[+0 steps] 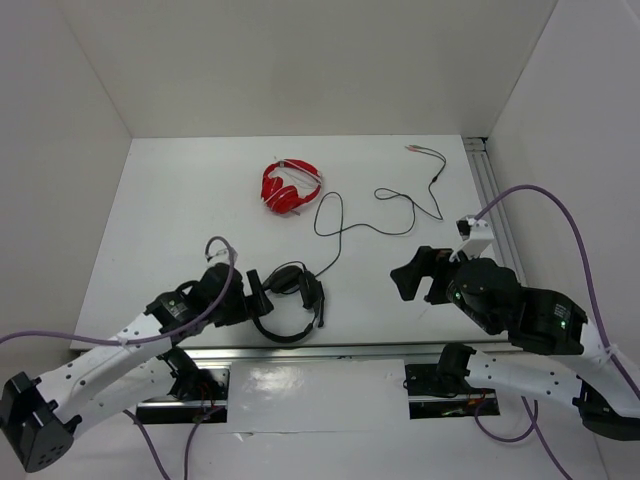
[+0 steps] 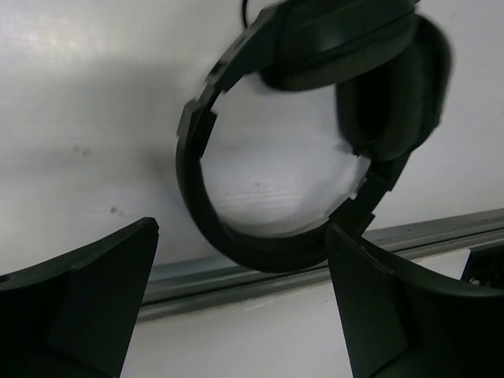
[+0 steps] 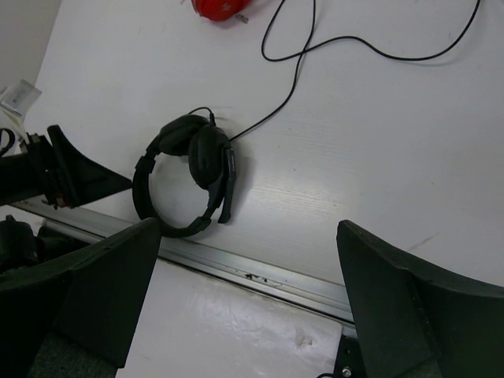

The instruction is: Wrap the headphones

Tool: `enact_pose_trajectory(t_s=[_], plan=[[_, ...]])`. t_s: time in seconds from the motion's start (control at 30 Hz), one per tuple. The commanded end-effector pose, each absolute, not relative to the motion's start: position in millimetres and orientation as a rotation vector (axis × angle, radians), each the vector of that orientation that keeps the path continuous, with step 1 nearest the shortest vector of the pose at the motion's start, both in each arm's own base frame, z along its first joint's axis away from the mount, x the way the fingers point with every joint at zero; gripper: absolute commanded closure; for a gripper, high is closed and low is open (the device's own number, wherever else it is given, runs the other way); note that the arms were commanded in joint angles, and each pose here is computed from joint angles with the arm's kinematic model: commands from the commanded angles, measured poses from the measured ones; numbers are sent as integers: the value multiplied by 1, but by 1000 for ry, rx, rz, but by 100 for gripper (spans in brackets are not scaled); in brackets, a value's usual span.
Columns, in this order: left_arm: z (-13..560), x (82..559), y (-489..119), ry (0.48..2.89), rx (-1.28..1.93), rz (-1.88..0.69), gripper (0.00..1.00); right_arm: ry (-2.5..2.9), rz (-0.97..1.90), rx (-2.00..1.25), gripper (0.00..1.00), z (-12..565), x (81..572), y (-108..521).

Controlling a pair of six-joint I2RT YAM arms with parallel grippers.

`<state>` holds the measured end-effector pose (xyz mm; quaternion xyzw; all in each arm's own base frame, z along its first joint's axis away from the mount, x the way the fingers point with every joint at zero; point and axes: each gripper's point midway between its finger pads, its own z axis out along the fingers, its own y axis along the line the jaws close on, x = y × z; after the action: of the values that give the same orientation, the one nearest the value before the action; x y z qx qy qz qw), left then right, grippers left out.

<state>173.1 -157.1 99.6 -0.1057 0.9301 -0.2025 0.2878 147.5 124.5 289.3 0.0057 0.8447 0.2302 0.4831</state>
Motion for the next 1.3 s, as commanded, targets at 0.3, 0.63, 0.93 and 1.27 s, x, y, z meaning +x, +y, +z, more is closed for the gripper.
enact_pose_trajectory(t_s=[0.3,0.63,0.93,1.27], plan=[[44,141,-181,2561,-700,-546,0,2046,612,-14,0,274,155,151],[11,122,-174,2579,-934,-249,17,2046,624,-18,0,277,154,152],[1,122,-164,2560,-1001,-191,55,2021,632,-10,0,281,150,141],[78,171,-157,2411,-867,-185,100,2028,676,-33,0,281,145,146]])
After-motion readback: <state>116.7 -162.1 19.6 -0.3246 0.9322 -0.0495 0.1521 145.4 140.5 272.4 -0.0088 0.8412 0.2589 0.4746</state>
